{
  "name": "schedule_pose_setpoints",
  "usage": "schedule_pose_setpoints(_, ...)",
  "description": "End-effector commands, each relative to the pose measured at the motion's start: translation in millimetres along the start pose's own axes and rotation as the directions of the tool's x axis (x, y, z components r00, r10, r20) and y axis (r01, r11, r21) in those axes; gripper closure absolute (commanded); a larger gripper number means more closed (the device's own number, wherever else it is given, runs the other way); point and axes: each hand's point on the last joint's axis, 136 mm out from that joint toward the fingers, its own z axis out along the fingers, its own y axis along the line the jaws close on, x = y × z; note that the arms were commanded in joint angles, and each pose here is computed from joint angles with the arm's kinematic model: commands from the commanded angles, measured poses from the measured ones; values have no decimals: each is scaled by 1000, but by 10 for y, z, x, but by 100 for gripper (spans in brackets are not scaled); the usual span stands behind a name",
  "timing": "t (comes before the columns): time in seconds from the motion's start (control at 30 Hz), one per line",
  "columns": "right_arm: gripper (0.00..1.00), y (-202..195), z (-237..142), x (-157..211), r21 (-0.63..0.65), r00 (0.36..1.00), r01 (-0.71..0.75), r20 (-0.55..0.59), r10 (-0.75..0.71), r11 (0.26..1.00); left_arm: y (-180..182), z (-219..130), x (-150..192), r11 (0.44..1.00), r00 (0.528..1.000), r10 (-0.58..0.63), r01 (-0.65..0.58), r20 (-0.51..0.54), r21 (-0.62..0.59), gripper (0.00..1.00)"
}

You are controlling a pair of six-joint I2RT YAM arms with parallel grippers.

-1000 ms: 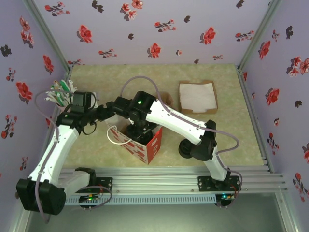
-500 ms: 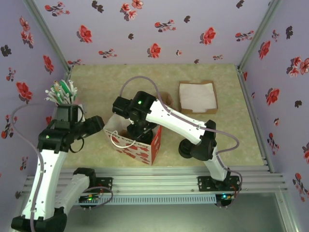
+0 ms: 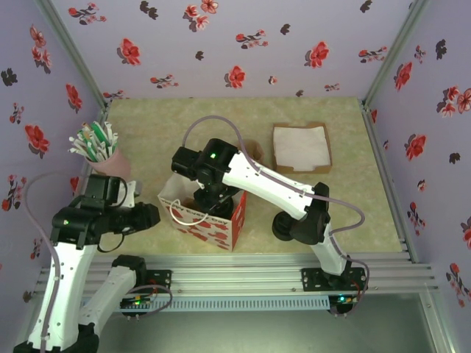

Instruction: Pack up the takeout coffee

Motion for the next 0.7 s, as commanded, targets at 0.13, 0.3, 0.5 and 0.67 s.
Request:
schedule_pose_setpoints(0.13, 34, -261, -69, 400, 100, 988, 27, -152, -11, 995, -162, 362, -129, 991, 998, -49, 52, -27, 124, 69)
schedule_pose_setpoints(0.3, 34, -327, -99, 431, 122, 989, 25, -145, -7, 992, -239, 526, -361, 986, 998, -64, 62, 12, 152, 69)
schedule_pose_setpoints(0.5, 33, -381, -105, 443, 134, 990, 18, -143, 1, 991, -329, 735, -601, 980, 996, -80, 71, 42, 185, 69)
schedule_pose_setpoints(0.67, 33, -392, -137, 438, 131, 991, 3, -132, 14, 991, -303, 761, -708, 984, 993, -89, 75, 80, 164, 68)
